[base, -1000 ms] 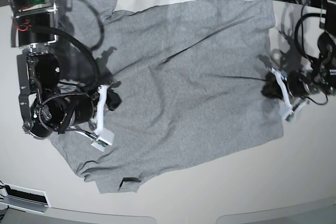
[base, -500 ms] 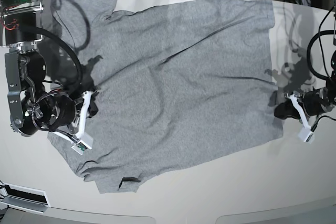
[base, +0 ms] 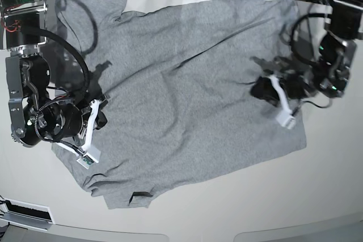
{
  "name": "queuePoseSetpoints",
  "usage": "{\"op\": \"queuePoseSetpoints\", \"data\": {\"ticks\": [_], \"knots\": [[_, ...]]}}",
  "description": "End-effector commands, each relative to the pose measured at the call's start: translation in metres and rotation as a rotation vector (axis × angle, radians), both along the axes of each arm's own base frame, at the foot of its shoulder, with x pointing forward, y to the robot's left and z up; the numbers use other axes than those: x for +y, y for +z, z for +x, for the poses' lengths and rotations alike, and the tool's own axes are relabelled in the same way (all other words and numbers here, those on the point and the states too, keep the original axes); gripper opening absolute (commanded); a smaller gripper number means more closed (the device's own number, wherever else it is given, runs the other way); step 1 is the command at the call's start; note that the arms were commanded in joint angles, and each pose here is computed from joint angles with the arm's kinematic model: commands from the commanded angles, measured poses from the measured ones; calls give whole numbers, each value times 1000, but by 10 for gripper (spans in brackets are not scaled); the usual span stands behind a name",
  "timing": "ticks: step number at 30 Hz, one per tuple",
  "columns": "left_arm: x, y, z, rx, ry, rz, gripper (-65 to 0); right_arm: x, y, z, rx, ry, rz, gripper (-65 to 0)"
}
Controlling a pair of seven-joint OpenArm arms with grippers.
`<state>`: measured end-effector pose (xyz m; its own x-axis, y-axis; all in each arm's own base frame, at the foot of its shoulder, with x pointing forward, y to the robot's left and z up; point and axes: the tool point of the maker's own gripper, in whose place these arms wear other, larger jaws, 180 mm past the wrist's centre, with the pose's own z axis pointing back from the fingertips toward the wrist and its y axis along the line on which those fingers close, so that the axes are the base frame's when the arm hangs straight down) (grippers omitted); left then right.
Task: Layout the t-shirt on the table in an organized manner, then fold the t-shirt properly
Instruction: 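Grasp opposite shirt edges with both grippers and stretch them apart, then regrasp the shirt edge with the right gripper and pull it outward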
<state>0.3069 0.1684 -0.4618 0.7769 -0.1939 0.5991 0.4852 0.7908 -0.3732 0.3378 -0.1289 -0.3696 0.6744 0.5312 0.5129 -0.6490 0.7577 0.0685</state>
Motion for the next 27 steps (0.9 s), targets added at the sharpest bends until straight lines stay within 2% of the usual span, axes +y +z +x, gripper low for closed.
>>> {"op": "queuePoseSetpoints", "data": {"ticks": [1, 3, 7, 15, 20, 24, 25, 27], "knots": [[16, 2, 3, -19, -16, 63, -650, 2, 19, 14, -60, 9, 30, -650], [24, -5, -3, -36, -40, 121, -650, 3, 20, 14, -60, 10, 36, -650], [63, -10, 5, -78, 22, 279, -650, 1, 18, 12, -49, 10, 20, -650], [156, 18, 33, -235, 174, 563, -650, -4, 16, 12, -35, -20, 1, -650], [178, 45, 52, -306, 202, 601, -650, -8, 15, 14, -30, -66, -4, -650], [175, 63, 72, -350, 226, 569, -650, 13, 23, 11, -27, -17, 111, -650], [173, 66, 75, -356, 232, 555, -650, 19, 25, 9, -23, -11, 146, -596], [168, 70, 79, -354, 226, 524, -650, 29, 26, 6, -14, -3, 190, -401]]}}
